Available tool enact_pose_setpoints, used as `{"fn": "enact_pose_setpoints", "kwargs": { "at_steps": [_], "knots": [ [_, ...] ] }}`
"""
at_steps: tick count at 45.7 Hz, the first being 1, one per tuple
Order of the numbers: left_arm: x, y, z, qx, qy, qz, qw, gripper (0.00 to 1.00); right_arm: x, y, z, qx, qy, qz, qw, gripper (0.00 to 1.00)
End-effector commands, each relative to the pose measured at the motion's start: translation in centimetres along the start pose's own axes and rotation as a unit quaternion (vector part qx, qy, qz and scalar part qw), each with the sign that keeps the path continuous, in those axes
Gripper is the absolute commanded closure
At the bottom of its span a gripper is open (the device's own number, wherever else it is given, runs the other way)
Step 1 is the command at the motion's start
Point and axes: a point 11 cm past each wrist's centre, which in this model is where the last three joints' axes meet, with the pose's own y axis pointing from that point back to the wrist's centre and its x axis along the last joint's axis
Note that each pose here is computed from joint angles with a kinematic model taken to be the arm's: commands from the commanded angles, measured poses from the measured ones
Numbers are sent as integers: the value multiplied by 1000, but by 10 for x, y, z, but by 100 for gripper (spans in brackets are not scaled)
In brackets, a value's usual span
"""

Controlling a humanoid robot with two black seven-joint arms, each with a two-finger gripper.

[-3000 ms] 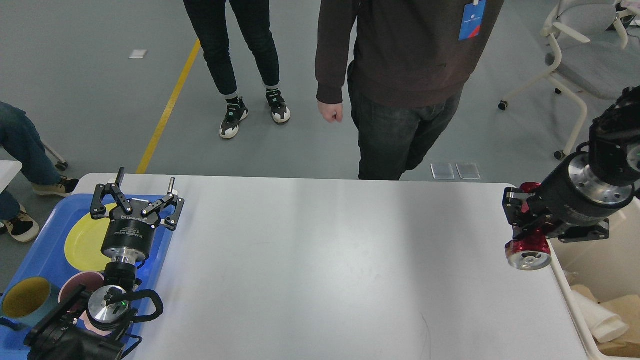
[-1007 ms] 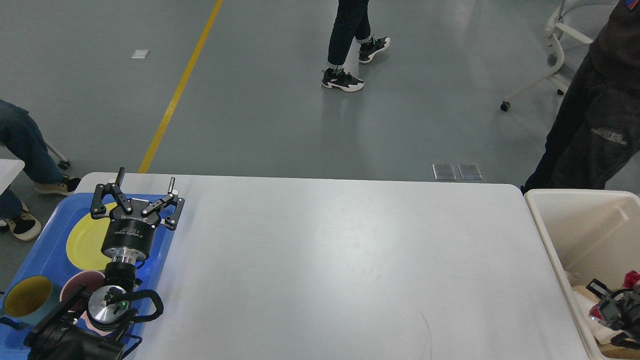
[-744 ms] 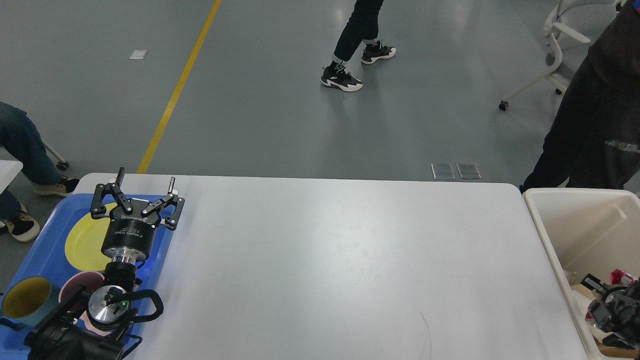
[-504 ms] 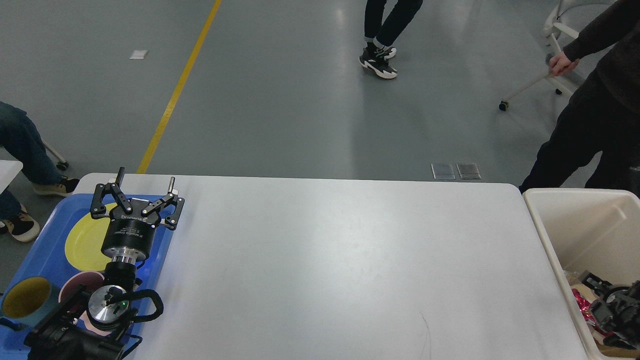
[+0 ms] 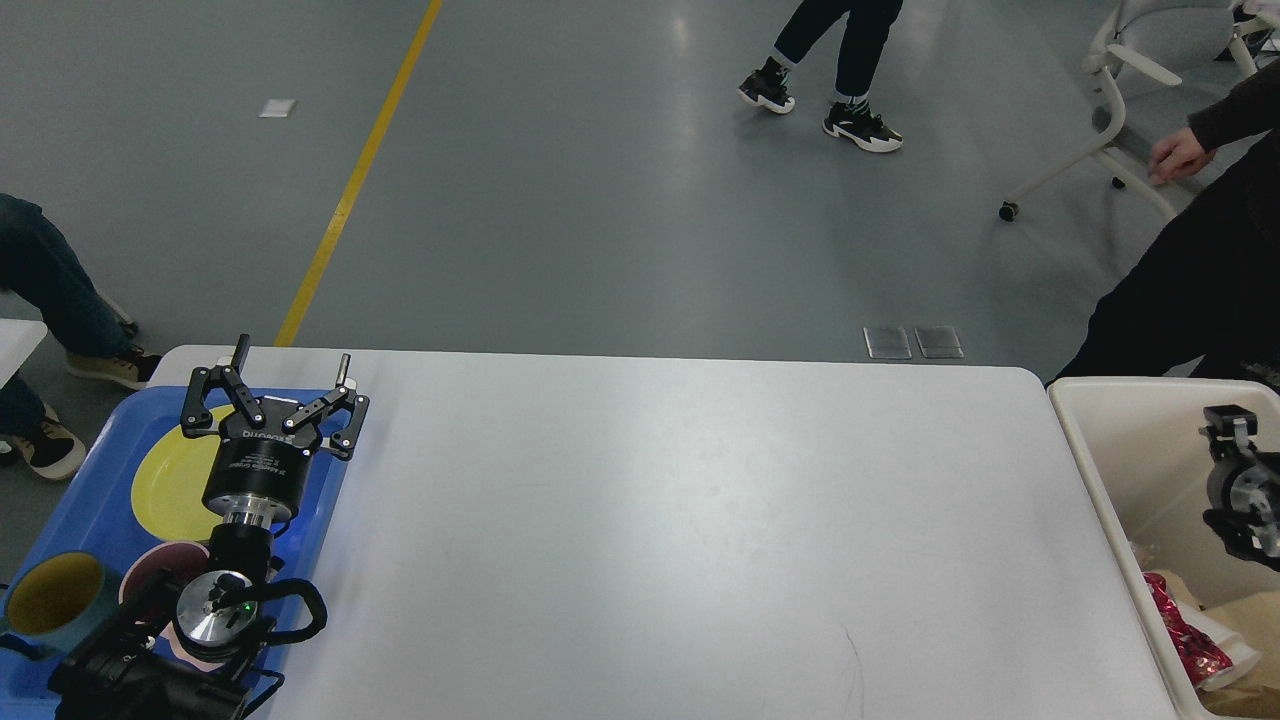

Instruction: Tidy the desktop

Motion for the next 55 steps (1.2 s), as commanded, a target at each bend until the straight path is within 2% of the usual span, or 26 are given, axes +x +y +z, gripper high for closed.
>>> {"fn": "enact_pose_setpoints", "kwargs": {
  "at_steps": [1,11,15,20,24,31,42,55],
  "knots": [
    [0,0,0,0,0,0,1000,4,-12,14,-50,60,-168,-73,981,0],
    [0,0,0,0,0,0,1000,4,-85,56,-103,139,-327,-246,902,0],
    [0,0,0,0,0,1,1000,4,-100,71,-108,194,-371,-286,862,0],
    [0,0,0,0,0,0,1000,4,-147,84,-96,243,-389,-344,819,0],
    [0,0,0,0,0,0,1000,4,-171,88,-74,269,-386,-342,814,0],
    [0,0,0,0,0,1,1000,4,-189,92,-45,306,-423,-317,792,0],
    [0,0,0,0,0,0,1000,4,-194,94,-21,302,-430,-327,785,0],
    [0,0,0,0,0,0,1000,4,-198,98,-21,301,-438,-333,779,0]
  ]
}}
